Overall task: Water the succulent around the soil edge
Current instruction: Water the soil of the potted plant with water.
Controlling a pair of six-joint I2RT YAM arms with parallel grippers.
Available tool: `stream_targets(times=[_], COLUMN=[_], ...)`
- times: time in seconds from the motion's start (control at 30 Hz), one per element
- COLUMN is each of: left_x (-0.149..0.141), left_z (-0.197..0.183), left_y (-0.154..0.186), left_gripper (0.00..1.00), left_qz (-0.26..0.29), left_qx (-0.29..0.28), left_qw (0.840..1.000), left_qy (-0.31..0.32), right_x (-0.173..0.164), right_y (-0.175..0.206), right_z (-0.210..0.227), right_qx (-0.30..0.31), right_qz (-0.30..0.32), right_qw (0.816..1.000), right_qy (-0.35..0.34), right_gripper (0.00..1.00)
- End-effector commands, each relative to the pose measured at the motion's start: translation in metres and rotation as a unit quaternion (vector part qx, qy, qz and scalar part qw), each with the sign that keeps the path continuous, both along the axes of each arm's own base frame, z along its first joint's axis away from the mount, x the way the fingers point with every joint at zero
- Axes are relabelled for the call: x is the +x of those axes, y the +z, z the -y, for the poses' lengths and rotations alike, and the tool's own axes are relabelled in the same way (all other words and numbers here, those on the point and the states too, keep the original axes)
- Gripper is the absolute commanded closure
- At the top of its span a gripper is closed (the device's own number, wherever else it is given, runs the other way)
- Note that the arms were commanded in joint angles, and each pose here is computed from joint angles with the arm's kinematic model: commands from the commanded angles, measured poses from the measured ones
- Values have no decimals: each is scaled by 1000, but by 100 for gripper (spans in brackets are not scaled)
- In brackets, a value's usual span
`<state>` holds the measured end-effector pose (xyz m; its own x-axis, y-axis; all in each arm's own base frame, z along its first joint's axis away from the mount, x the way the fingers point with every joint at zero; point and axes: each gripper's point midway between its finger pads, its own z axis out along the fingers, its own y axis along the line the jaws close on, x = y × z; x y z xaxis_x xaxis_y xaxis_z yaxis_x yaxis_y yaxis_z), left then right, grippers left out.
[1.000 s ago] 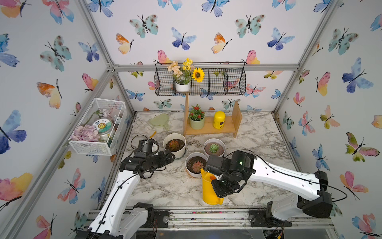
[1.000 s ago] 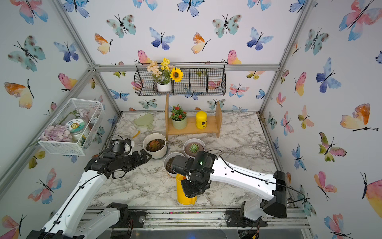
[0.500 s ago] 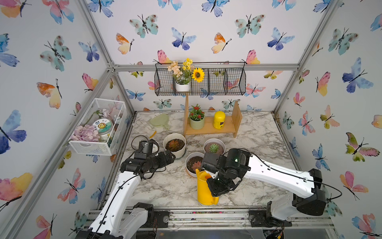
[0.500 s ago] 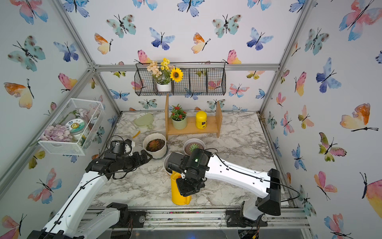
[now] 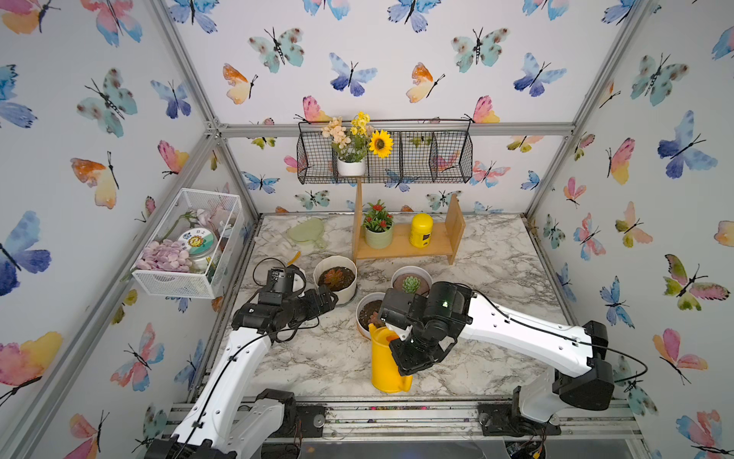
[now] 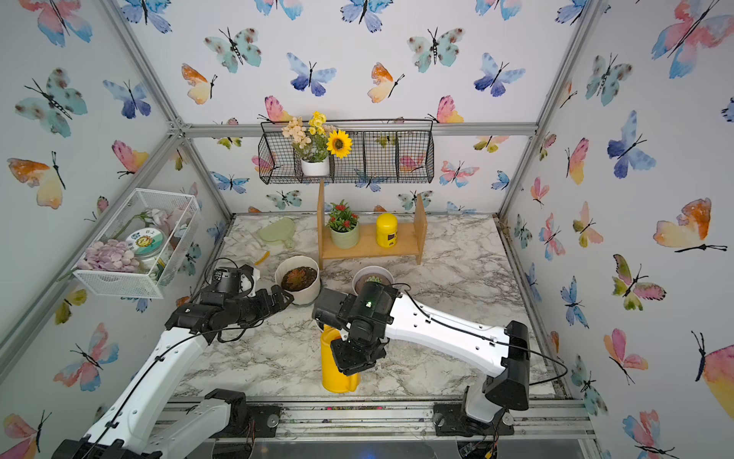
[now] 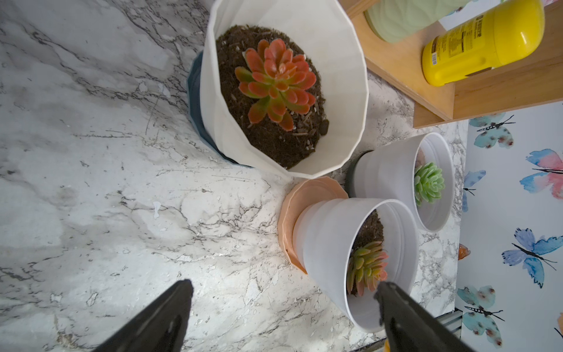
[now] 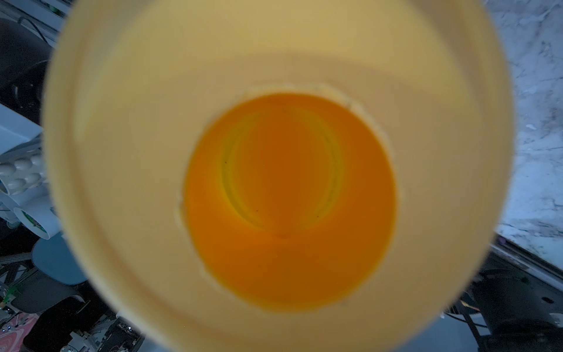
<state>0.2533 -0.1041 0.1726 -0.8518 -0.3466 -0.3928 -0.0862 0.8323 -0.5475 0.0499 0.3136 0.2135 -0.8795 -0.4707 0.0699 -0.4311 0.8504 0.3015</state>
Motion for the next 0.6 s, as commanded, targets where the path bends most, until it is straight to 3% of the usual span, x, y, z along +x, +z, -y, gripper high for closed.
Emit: stream_targets(times=[0.0, 0.3, 0.57], left_x=[3, 12, 14], left_z=[7, 8, 8], left_y=[3, 6, 23], left_gripper=[1, 2, 1], left_qz=[7, 11, 32], left_qx=[-14, -11, 0], left_qw=[1000, 1000, 999], left_qy=[-13, -15, -29], right_x=[-4, -5, 6], right_y=[6, 4, 15], right_z=[-8, -15, -30], right_qx=[8, 8, 54], right_qz=[-14, -27, -26], right_qw=[1000, 1000, 998], right_qy=[-1, -1, -21], right_gripper=[99, 99, 99])
